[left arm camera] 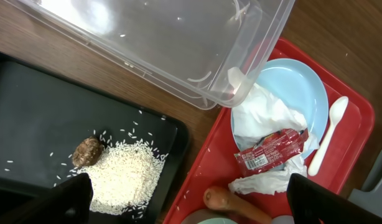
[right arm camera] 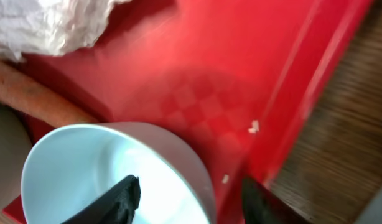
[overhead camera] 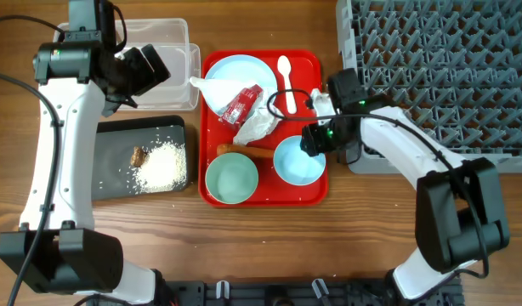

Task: Sort waste into correct bins and load items into the dishwasher rack
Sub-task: 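Grasp the light-blue bowl with the right gripper and carry it to the rack, then release the bowl in the rack and reach the right gripper back to the tray, then grasp the teal bowl with the right gripper and carry it to the rack, then lower the teal bowl into the rack and open the right gripper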

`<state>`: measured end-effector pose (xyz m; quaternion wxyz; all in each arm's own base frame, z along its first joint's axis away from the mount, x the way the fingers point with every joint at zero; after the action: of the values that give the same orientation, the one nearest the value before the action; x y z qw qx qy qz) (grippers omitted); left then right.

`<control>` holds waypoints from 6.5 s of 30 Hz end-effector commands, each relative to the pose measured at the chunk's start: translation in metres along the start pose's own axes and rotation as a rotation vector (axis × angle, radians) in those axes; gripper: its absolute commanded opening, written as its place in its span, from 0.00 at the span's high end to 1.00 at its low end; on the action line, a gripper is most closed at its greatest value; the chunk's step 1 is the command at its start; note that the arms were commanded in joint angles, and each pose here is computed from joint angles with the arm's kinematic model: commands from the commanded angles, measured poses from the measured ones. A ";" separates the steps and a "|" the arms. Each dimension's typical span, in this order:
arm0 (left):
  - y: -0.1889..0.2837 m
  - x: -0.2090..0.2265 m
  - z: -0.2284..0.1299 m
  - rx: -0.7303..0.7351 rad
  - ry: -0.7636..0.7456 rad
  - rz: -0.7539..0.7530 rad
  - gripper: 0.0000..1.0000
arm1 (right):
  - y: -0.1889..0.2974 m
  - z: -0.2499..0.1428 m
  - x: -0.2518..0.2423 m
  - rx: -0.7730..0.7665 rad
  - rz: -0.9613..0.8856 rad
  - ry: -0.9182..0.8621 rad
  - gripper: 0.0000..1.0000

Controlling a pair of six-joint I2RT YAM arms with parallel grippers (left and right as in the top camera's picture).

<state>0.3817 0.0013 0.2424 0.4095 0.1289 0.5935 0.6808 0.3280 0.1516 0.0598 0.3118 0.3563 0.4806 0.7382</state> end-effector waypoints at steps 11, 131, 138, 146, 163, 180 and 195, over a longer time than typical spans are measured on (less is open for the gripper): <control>0.000 0.002 0.003 -0.012 0.009 0.013 0.00 | 0.049 0.041 0.000 -0.097 -0.164 -0.013 0.96; 0.000 0.002 0.003 -0.013 0.009 0.013 0.00 | -0.001 -0.002 0.050 0.221 -0.243 -0.062 0.95; 0.000 0.002 0.003 -0.013 0.009 0.013 0.00 | 0.136 0.036 -0.022 -0.172 -0.643 -0.181 0.96; 0.000 0.002 0.003 -0.013 0.009 0.013 0.00 | 0.266 0.032 -0.156 -0.490 -1.345 -0.555 0.96; 0.000 0.002 0.003 -0.013 0.009 0.013 0.00 | 0.217 0.086 -0.284 -0.196 -1.800 -0.036 0.96; 0.000 0.002 0.003 -0.013 0.009 0.013 0.00 | 0.172 0.069 -0.321 -0.231 -1.735 -0.061 0.96; 0.000 0.002 0.003 -0.013 0.009 0.013 0.00 | 0.148 0.114 -0.280 -0.262 -1.675 0.145 0.18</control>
<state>0.3816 0.0013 0.2422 0.4093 0.1291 0.5938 0.6806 0.5553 -0.0765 0.1747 0.7851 -0.1891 0.4892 0.3294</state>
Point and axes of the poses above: each gripper's point midway between its finger pads, its own y axis back along the fingers, its own x axis along the line the jaws close on, z = x × y, the point moved 3 cm from there along y, back along the fingers, and after that the axes turned 14 degrees about y, right-handed, at the moved point
